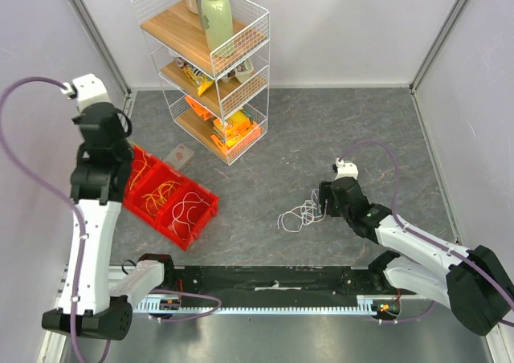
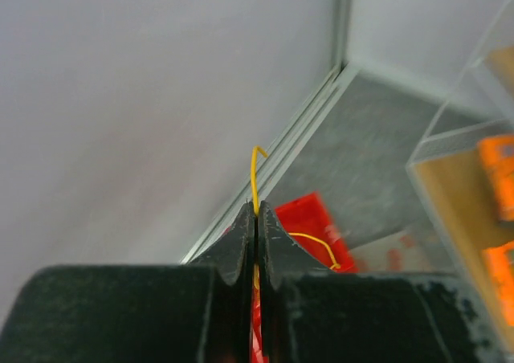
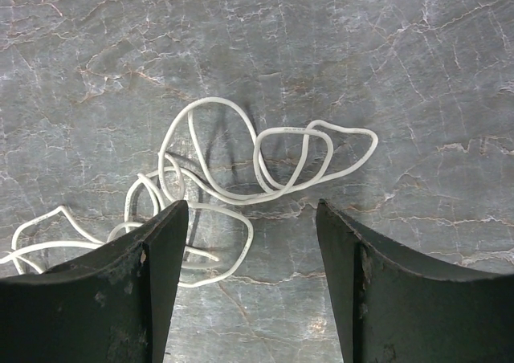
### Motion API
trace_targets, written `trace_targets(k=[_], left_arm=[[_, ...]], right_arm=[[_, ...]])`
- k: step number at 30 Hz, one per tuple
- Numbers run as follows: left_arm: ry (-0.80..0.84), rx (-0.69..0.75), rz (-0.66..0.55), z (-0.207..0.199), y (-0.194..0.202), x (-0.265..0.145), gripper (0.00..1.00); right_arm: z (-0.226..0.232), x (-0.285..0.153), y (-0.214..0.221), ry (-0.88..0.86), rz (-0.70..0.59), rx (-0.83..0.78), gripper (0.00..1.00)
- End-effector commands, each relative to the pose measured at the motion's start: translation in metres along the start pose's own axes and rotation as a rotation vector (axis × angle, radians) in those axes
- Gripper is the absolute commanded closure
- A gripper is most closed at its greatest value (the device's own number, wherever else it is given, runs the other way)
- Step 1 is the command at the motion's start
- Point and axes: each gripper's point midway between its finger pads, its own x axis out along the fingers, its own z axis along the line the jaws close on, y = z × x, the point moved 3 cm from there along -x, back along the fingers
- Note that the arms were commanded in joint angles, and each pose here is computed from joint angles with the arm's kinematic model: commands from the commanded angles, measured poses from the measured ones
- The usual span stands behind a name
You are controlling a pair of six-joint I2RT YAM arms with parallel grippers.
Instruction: Untangle the cables
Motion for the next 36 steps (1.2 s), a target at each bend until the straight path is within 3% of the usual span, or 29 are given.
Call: trace_targets(k=[1,8,13,17,20,24,26,29,31,33,36], left_arm=[[-0.211,0.015,-0.041,0.030,0.003,0.000,0.98],[-0.356,-0.122,-0.195,0.071,-0.078,-0.034,0.98],[-0.341,-0.109,-0.244,0.078,-0.096,-0.044,0.98],[-0.070,-0.100,-0.204,0.046,-0.091,-0.045,0.98],[0.003,-0.051,-0.182,0.034,-0.085,-0.043,0.98],[0.185,-0.084,-0.242,0.015,-0.094,-0.056,0.98],[0.173,0.032,-0.137,0.007,-0.082,-0.041,0.98],[-0.110,0.268,0.067,0.020,-0.032,-0.008,0.98],[-0.235,0.351,0.034,0.025,-0.013,-0.002,0.98],[-0.252,0.338,-0.058,0.020,-0.004,0.000,0.98],[-0.234,0.324,-0.038,0.012,0.008,0.006,0.98]], right_arm=[[0.003,-0.001,-0.006,-0.030,-0.032,-0.008,0.27],[0.004,-0.002,-0.007,-0.038,-0.044,-0.001,0.27],[0.004,-0.004,-0.007,-0.044,-0.050,0.003,0.27],[0.005,-0.003,-0.008,-0.049,-0.050,0.000,0.27],[0.005,-0.003,-0.008,-0.052,-0.050,0.000,0.27],[0.006,-0.003,-0.008,-0.055,-0.048,-0.001,0.27],[0.006,-0.003,-0.007,-0.057,-0.046,-0.003,0.27],[0.007,-0.003,-0.007,-0.066,-0.045,-0.005,0.27],[0.008,-0.003,-0.006,-0.071,-0.040,-0.010,0.27],[0.009,-0.002,-0.007,-0.073,-0.039,-0.011,0.27],[0.008,-0.002,-0.006,-0.072,-0.037,-0.013,0.27]])
